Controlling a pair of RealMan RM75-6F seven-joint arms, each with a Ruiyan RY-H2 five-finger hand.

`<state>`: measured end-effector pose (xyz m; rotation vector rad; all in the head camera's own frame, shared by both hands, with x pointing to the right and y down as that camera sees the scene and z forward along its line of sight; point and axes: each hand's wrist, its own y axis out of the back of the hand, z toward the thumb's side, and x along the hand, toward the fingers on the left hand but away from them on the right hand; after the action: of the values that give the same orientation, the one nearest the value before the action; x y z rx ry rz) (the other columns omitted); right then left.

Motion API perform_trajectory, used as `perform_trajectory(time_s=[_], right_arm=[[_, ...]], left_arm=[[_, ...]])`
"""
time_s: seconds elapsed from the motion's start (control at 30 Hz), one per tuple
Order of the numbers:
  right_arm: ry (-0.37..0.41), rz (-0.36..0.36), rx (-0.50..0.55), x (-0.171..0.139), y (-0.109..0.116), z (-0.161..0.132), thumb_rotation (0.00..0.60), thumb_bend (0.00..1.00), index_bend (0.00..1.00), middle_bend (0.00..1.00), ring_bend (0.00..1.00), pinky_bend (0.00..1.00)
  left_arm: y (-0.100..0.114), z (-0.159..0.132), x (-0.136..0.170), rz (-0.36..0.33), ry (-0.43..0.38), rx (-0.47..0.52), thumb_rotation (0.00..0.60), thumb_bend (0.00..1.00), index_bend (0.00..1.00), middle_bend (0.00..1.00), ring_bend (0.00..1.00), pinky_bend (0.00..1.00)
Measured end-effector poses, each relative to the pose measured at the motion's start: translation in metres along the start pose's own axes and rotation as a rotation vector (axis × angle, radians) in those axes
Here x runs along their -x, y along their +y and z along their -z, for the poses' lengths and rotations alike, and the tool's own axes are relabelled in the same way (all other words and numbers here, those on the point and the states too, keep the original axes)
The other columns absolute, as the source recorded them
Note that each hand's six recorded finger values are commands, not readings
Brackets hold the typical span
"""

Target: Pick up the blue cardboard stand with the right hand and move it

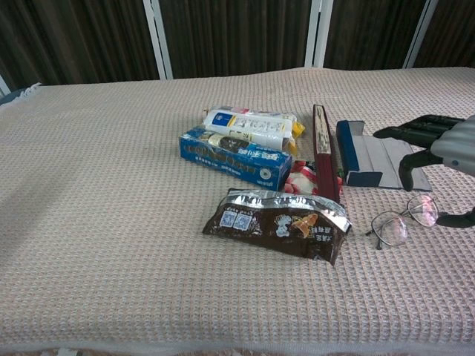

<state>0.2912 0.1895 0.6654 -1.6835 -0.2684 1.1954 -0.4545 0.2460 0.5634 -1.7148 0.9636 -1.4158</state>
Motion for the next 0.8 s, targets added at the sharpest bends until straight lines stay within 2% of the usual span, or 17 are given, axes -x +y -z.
perform_trajectory(time_s=[0.27, 0.8], right_arm=[[0.026, -0.039, -0.064, 0.021, -0.012, -0.003, 0.600, 0.44, 0.65, 0.00, 0.00, 0.00], [0.014, -0.078, -0.101, 0.028, -0.020, 0.001, 0.600, 0.48, 0.64, 0.00, 0.00, 0.00]], left_arm=[[0.000, 0.000, 0.001, -0.001, 0.000, 0.001, 0.600, 0.42, 0.00, 0.00, 0.00, 0.06], [0.001, 0.000, 0.001, -0.002, -0.001, 0.002, 0.600, 0.42, 0.00, 0.00, 0.00, 0.06]])
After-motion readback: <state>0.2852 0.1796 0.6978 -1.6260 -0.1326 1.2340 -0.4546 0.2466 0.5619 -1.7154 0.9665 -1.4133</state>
